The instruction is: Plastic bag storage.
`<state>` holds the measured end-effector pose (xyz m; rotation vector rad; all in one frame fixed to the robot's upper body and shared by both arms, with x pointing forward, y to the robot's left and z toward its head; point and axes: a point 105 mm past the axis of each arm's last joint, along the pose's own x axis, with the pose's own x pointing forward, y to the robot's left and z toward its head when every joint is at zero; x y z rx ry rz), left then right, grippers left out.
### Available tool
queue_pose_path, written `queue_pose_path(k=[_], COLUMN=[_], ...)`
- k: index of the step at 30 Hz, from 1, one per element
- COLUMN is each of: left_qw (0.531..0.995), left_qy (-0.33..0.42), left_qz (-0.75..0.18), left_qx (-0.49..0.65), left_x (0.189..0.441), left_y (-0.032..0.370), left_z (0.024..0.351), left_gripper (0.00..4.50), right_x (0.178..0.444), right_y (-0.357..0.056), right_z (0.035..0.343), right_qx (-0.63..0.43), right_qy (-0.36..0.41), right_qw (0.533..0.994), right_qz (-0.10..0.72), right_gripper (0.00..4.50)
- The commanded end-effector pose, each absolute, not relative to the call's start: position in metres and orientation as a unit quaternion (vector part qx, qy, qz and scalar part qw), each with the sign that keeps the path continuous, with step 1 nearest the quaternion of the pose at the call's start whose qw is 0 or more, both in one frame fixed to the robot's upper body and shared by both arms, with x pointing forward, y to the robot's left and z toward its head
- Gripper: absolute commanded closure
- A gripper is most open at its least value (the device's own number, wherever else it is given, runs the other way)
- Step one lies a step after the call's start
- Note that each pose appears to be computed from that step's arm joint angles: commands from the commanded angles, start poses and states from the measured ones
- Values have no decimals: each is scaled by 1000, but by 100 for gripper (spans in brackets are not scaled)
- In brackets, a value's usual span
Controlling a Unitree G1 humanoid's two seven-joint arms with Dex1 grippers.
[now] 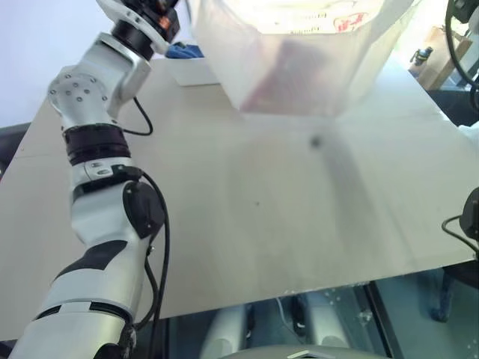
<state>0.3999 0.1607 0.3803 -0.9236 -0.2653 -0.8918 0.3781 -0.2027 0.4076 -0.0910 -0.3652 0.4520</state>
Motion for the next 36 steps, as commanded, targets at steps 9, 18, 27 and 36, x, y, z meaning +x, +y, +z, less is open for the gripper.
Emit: queue_pose_path(k=[9,18,27,36], left_qw=[898,916,931,910], left_qy=[-18,35,35,78], left_qz=[-324,-393,-362,-404], left_qx=[-298,-67,1,44], left_x=[356,283,248,216], left_y=[175,161,189,181], left_z=[256,188,166,140], left_gripper=[441,450,126,113], right_x=[296,252,202,216], right_y=[-191,-201,-248,-286], right_z=[265,200,165,154], right_qx=[-160,-205,-194,-225], right_qy=[-8,39,130,127], right_qw=[937,938,936,937], right_qz=[311,279,262,234], right_gripper=[450,312,0,0])
